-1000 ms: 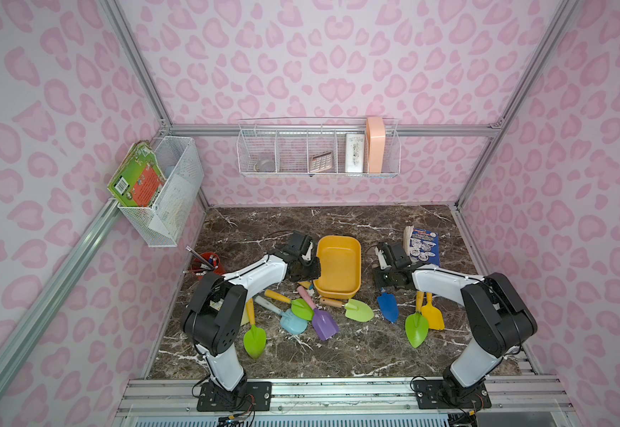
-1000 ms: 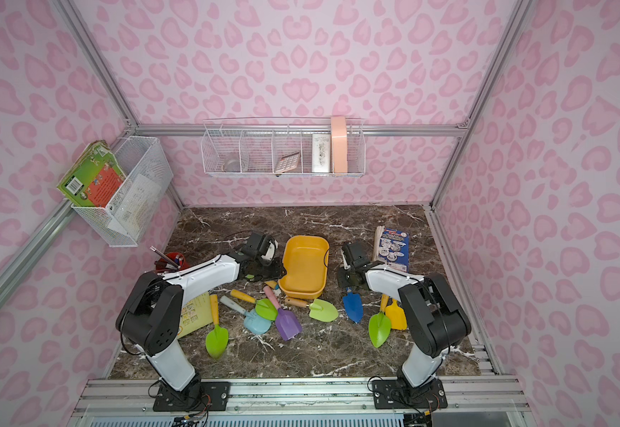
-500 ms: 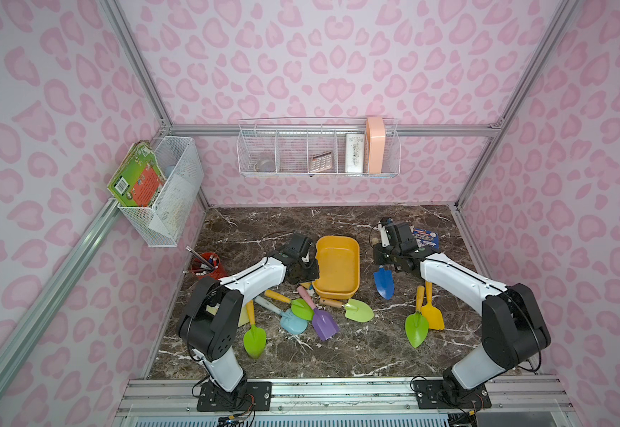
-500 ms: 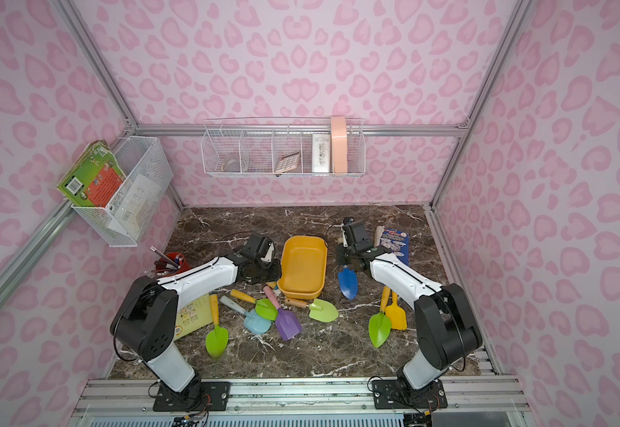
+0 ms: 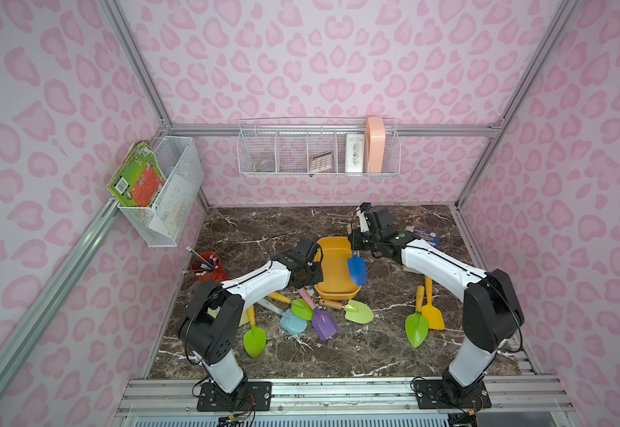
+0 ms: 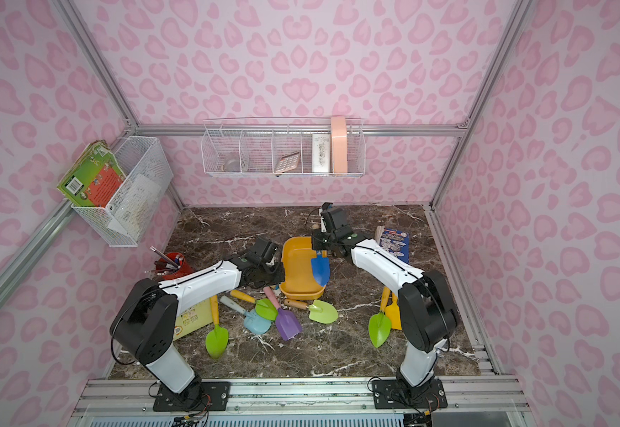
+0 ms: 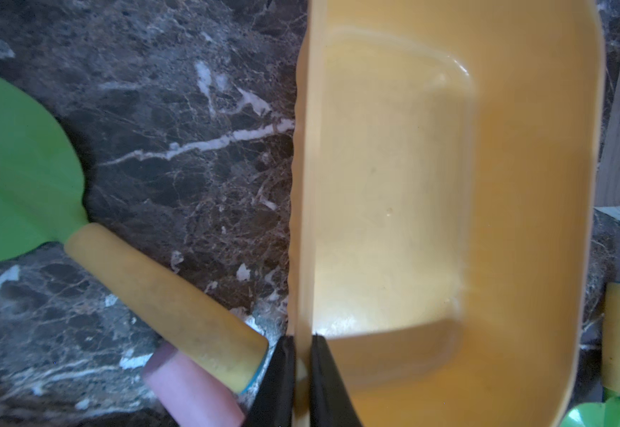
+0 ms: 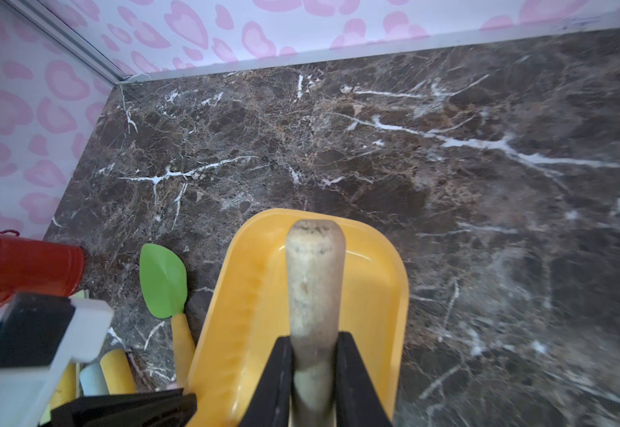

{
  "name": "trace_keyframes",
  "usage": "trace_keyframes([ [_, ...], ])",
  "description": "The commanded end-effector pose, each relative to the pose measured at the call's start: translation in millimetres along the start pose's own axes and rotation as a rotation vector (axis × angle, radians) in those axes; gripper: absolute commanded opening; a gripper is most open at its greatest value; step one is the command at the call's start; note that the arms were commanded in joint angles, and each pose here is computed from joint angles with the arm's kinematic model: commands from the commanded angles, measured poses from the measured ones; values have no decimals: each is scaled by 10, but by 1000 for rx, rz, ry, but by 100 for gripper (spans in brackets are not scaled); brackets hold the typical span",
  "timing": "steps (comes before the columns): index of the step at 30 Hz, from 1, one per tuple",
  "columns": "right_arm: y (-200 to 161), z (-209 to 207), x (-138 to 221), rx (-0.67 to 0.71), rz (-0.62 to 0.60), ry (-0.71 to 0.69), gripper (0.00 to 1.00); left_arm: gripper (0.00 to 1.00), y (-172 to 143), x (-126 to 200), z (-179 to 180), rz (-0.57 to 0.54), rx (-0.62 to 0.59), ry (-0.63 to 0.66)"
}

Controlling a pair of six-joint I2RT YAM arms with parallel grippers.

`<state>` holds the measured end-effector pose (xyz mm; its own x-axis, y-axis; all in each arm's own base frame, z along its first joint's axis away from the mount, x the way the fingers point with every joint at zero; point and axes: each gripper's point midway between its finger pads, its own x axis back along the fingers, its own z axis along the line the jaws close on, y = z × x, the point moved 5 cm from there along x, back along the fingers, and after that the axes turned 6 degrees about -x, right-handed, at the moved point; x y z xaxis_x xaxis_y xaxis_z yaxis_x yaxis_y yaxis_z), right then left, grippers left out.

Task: Put the shovel into the storage box
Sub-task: Place the shovel in the storage box.

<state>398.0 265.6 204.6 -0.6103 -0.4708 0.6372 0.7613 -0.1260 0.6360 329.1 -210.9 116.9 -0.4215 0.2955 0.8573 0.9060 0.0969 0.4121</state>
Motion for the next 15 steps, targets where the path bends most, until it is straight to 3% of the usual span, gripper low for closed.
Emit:
trace_keyframes([
  [1, 23, 33, -142, -63, -4, 15, 13, 14, -30, -45, 61, 2, 41, 31],
  [15, -200, -152, -530, -82, 37, -96, 14, 19, -5, 17, 26, -18, 46, 19],
])
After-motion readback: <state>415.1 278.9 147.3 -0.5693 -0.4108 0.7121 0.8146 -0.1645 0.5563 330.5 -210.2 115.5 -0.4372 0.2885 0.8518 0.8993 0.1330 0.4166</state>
